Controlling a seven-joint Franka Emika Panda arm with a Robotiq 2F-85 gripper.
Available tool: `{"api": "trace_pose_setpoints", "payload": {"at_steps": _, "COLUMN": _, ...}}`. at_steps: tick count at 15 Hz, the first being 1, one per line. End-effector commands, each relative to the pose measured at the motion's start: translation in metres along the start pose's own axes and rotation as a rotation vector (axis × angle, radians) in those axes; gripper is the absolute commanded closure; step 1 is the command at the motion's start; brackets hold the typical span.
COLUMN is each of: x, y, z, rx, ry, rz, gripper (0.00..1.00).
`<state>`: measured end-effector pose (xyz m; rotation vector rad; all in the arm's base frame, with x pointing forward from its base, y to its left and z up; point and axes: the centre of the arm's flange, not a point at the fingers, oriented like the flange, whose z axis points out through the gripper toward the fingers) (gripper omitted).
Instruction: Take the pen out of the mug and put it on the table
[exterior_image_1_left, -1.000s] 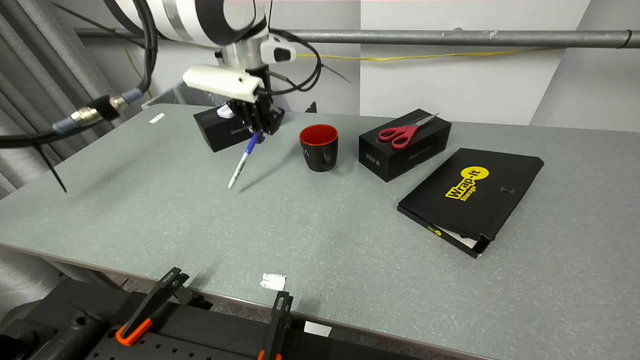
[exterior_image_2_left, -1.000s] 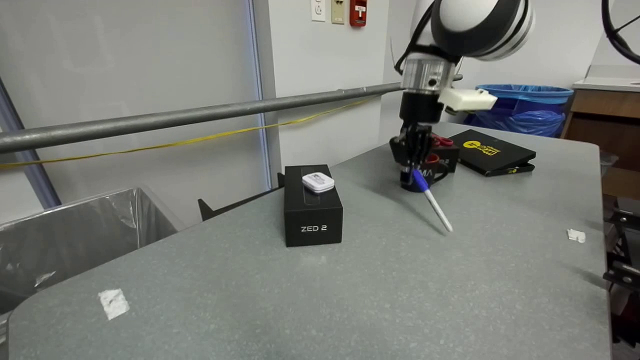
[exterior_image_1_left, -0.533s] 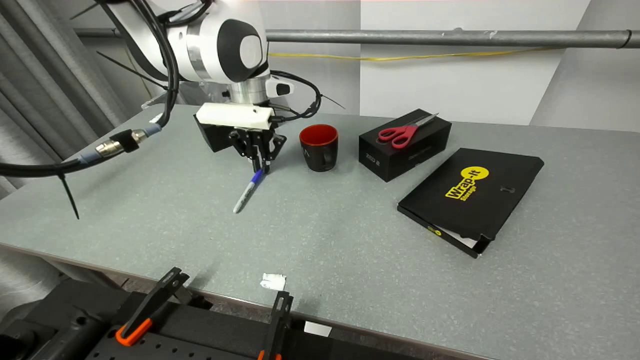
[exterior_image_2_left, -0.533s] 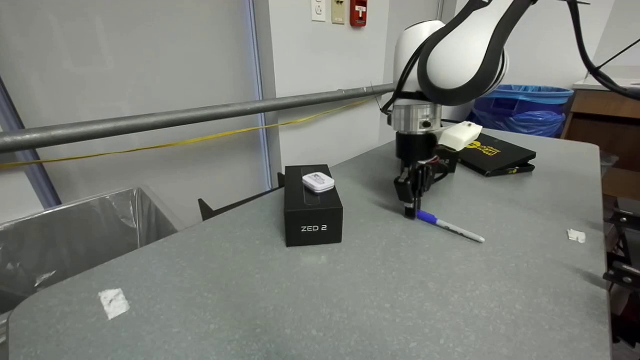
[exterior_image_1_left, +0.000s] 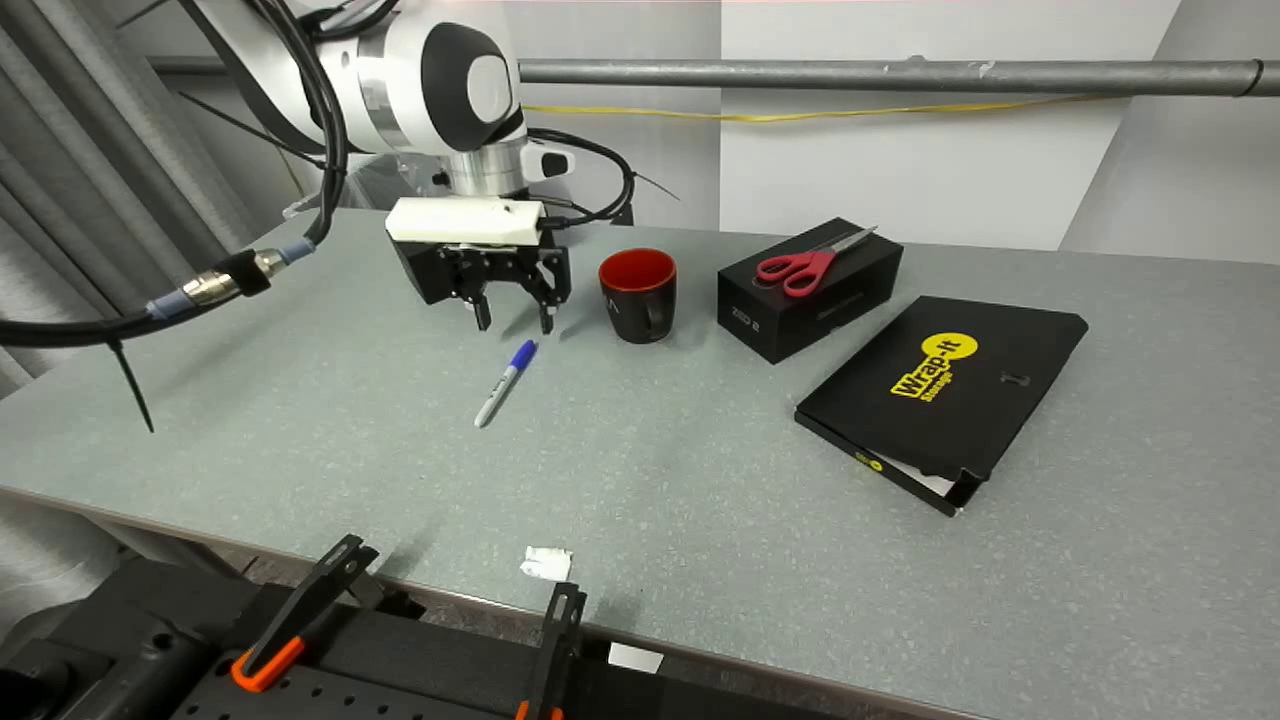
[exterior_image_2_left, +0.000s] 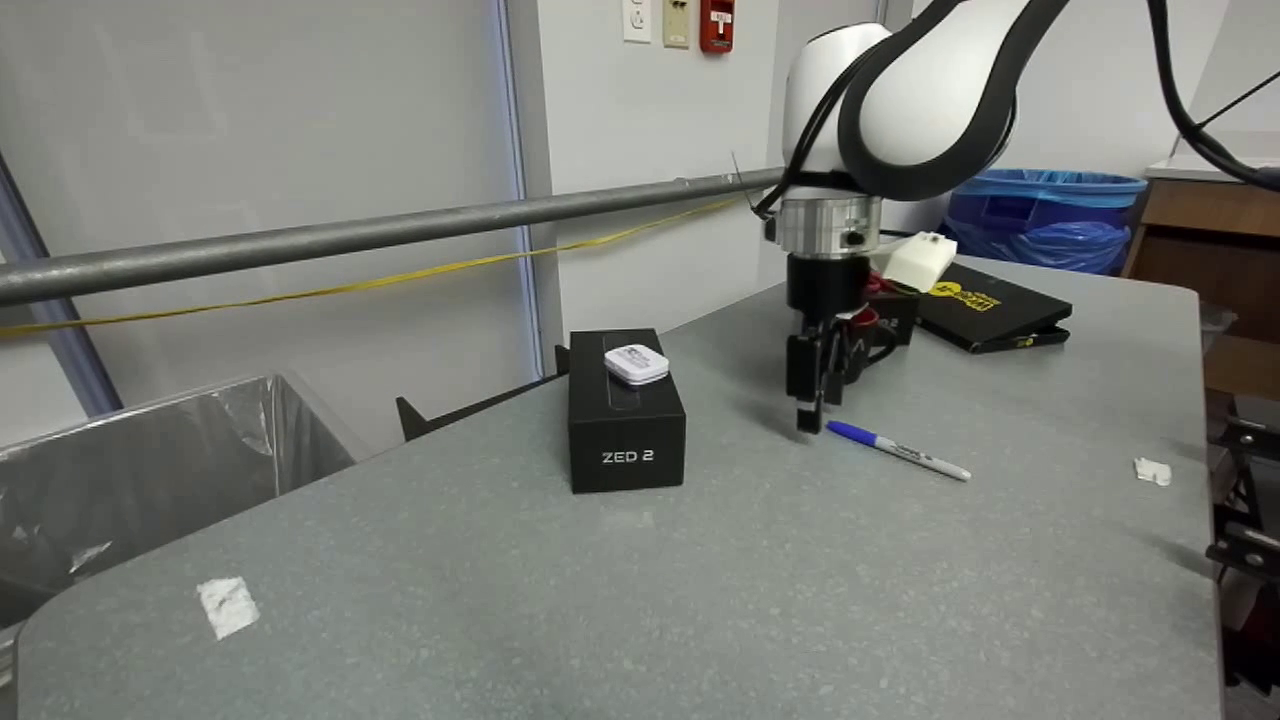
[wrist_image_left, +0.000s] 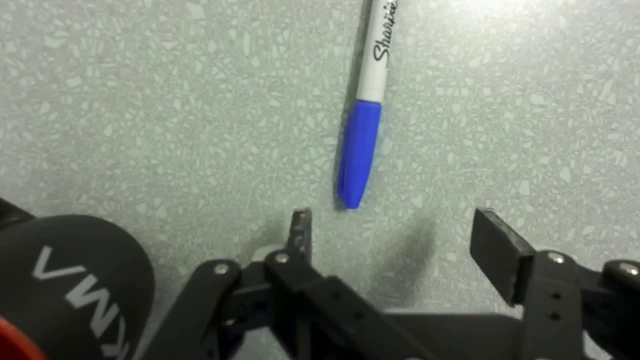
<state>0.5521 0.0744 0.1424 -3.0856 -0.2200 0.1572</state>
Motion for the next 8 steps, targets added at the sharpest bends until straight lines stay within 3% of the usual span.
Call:
{"api": "trace_pose_setpoints", "payload": {"at_steps": 1, "x": -0.010, "y": -0.002, "z": -0.028, "rx": -0.002, "ry": 0.036, "rz": -0.018, "gripper": 0.00}}
{"api": "trace_pose_setpoints", "payload": {"at_steps": 3, "x": -0.009, "y": -0.002, "z": -0.042, "rx": 0.025, "ry": 0.023, "rz": -0.020, "gripper": 0.00}}
{"api": "trace_pose_setpoints", "payload": {"at_steps": 4, "x": 0.000, "y": -0.002, "z": -0.022, "rx": 0.001, "ry": 0.031, "rz": -0.003, "gripper": 0.00}}
{"api": "trace_pose_setpoints", "payload": {"at_steps": 8, "x": -0.002, "y": -0.005, "z": -0.035, "rx": 0.006, "ry": 0.036, "rz": -0.009, "gripper": 0.00}}
